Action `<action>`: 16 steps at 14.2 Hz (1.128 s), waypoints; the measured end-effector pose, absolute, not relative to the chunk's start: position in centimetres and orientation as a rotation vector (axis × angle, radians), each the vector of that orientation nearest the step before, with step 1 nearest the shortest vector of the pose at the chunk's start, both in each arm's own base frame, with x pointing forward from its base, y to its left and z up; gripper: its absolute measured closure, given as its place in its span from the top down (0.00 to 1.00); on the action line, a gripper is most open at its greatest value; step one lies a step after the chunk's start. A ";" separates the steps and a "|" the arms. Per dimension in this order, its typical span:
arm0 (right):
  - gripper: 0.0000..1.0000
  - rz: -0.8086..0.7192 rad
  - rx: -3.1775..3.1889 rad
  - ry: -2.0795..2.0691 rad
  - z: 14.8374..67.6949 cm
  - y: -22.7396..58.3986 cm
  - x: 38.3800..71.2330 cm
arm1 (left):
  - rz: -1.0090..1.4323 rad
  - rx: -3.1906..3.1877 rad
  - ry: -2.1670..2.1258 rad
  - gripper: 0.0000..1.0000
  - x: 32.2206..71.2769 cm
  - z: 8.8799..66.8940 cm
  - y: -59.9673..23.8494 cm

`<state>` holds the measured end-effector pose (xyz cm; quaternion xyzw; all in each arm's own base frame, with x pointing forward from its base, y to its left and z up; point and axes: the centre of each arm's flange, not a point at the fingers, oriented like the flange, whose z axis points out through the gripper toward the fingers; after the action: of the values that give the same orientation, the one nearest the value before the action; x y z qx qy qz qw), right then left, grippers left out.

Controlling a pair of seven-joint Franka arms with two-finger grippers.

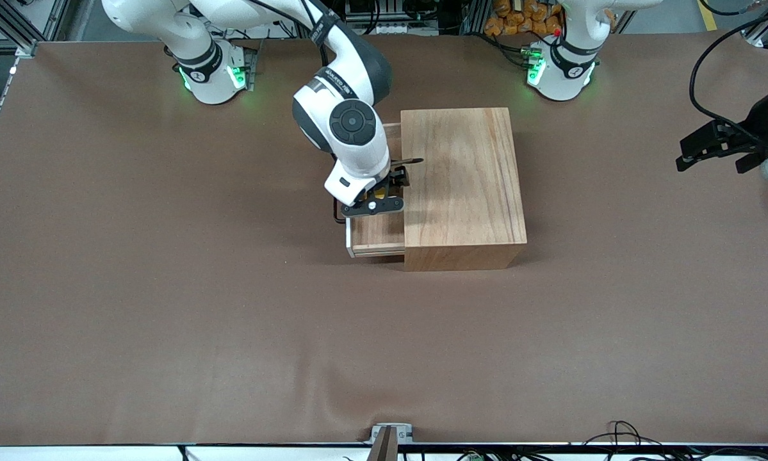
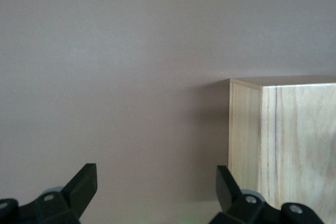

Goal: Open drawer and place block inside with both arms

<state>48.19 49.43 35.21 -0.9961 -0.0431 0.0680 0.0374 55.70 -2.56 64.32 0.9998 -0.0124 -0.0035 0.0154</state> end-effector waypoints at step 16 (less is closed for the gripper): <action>1.00 0.162 -3.137 0.141 45.6 29.1 58.5 | -0.022 3.110 -0.037 1.00 55.4 65.0 -2.0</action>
<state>58.55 29.15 45.65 -0.9977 0.0448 0.0516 -0.0014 55.35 -2.02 64.99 0.9998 -0.0120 -0.0072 0.0154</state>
